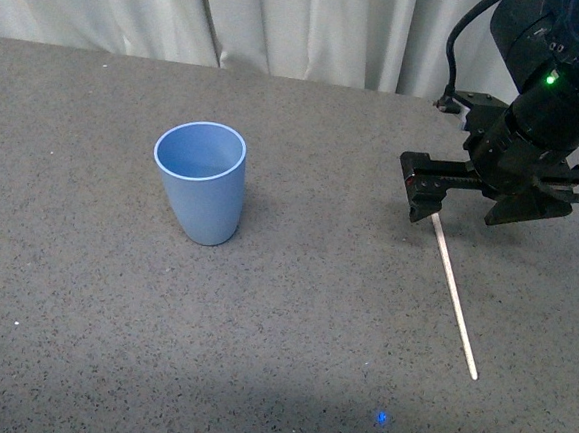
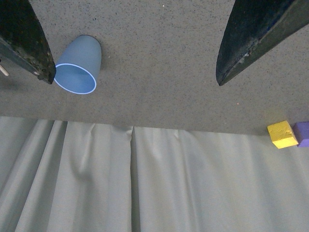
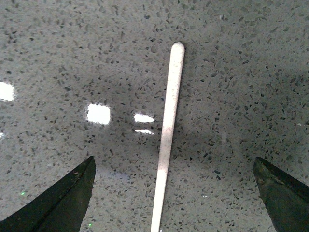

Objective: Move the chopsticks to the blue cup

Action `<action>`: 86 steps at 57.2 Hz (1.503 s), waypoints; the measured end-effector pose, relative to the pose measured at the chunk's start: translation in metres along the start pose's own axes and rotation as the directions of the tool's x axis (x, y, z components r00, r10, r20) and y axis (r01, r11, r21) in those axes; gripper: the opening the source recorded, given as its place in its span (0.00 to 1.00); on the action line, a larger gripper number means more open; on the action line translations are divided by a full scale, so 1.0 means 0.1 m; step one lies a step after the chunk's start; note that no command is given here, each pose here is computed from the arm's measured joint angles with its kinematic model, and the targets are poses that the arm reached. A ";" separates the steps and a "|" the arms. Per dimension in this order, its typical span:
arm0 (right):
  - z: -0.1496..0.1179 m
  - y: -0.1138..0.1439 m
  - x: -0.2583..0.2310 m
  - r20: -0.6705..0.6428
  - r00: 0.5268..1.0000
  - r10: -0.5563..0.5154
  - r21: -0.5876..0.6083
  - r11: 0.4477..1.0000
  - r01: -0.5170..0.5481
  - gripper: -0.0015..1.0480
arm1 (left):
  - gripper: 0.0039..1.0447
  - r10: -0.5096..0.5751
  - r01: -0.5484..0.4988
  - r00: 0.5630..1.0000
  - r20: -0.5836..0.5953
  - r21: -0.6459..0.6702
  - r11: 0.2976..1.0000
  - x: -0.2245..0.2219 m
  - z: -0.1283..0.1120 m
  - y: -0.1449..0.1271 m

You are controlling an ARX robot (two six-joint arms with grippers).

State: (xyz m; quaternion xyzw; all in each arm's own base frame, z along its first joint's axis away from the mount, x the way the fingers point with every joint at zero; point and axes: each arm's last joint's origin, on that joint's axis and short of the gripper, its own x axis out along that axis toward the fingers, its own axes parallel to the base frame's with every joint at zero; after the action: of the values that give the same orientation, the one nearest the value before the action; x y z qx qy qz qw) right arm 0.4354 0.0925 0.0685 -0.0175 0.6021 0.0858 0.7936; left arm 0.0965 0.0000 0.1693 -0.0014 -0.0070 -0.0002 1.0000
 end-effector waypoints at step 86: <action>0.15 0.49 -1.05 0.673 0.619 0.405 -0.294 0.914 -0.279 0.01 | 0.94 0.000 0.000 1.000 0.000 0.000 1.000 0.00 0.00 0.00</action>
State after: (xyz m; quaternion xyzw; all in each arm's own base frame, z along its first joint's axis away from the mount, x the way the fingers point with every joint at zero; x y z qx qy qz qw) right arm 0.4150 0.1307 0.1771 0.0693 0.2247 0.2836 0.9297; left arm 0.0965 0.0000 0.1693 -0.0014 -0.0070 -0.0002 1.0000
